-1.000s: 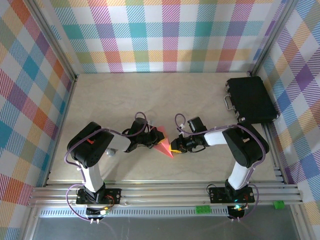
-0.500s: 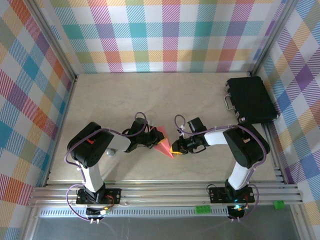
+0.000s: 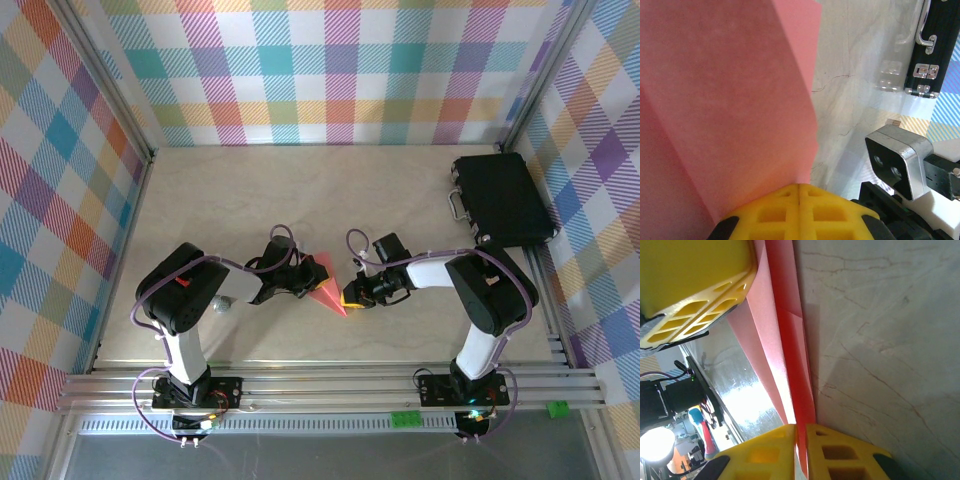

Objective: Fold a paper plane with a square sheet of paper (pick it up from the middle)

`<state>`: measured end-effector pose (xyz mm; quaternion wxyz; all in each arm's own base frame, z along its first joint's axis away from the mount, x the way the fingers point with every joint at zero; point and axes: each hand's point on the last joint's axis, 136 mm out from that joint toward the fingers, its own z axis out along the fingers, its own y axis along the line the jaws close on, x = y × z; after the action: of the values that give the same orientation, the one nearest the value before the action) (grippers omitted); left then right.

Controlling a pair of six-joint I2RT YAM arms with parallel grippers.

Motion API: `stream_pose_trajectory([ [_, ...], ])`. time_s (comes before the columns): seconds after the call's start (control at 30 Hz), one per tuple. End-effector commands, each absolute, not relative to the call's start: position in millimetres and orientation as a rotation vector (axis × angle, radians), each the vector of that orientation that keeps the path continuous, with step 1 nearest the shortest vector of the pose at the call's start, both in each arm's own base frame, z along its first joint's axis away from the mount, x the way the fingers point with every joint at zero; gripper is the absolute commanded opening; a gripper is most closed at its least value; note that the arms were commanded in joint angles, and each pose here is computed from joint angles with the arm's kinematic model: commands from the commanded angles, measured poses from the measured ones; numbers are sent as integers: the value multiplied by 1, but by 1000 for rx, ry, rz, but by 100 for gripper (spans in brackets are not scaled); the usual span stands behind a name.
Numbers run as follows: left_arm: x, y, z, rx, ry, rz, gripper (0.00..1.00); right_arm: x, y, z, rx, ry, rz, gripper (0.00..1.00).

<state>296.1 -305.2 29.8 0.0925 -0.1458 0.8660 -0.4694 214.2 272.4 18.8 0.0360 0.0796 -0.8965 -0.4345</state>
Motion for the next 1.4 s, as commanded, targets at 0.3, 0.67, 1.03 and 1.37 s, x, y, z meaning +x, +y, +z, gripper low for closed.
stream_pose_trajectory([
  [0.3,296,-310,21,-416,2609,-1376,2,214,263,6,221,-2821,-1215,16],
  [0.67,296,-310,24,-408,2610,-1372,2,237,264,52,249,-2976,-1304,35],
  [1.03,296,-312,28,-400,2601,-1388,2,241,284,44,279,-2900,-1324,34],
  [1.37,296,-312,28,-401,2602,-1394,2,246,296,37,293,-2853,-1357,31],
])
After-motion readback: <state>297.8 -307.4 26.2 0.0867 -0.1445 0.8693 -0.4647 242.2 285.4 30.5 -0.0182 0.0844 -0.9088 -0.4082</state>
